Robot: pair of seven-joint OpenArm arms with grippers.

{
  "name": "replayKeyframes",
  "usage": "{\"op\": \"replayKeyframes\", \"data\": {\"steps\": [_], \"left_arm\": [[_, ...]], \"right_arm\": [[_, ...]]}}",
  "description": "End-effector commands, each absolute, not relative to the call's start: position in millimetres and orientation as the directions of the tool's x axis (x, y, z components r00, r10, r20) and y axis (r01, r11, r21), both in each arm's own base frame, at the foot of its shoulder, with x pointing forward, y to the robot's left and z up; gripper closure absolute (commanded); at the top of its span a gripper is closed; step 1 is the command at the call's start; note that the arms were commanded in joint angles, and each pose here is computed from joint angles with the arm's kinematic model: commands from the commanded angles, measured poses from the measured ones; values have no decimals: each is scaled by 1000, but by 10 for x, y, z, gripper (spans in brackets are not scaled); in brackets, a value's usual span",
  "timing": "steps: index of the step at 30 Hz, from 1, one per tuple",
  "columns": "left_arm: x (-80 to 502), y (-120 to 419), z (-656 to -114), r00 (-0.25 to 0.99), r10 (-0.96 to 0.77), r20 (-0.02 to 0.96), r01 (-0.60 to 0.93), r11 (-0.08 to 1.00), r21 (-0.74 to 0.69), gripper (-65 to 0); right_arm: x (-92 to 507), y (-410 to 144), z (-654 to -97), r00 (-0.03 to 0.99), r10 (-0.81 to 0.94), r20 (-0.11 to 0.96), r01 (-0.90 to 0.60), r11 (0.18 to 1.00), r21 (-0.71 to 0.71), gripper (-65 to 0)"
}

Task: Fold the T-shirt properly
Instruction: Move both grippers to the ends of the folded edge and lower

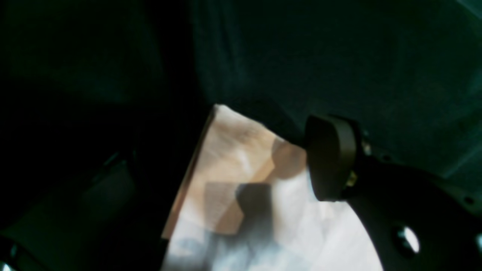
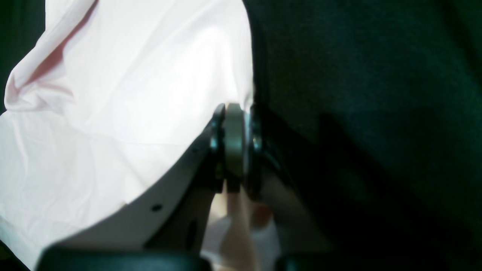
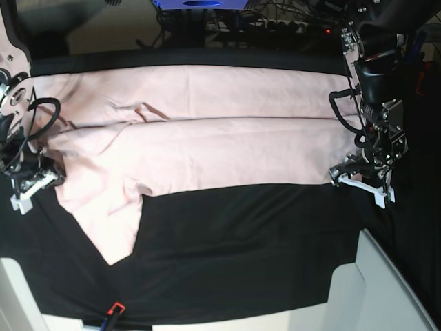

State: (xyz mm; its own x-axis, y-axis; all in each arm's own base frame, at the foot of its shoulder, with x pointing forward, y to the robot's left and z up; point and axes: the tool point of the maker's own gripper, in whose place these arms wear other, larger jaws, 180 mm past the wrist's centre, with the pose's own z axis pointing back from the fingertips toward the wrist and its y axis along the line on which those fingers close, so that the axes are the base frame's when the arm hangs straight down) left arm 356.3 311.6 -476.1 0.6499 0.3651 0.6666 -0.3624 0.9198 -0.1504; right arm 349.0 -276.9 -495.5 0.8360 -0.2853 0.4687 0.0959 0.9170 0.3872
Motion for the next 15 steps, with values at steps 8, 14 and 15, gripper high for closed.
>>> {"op": "replayKeyframes", "data": {"steps": [8, 14, 15], "left_arm": [[3711, 3168, -4609, 618, 366, 696, -361, 918, -163, -175], [3732, 3177, -4574, 609, 367, 703, -361, 918, -166, -39], [3732, 3177, -4574, 609, 367, 703, -361, 918, -166, 0]], "right_arm": [[3654, -2898, -4784, 807, -284, 518, 85, 924, 374, 0], [3654, -2898, -4784, 807, -284, 518, 85, 924, 374, 0], [3654, -2898, -4784, 807, -284, 518, 85, 924, 374, 0]]}}
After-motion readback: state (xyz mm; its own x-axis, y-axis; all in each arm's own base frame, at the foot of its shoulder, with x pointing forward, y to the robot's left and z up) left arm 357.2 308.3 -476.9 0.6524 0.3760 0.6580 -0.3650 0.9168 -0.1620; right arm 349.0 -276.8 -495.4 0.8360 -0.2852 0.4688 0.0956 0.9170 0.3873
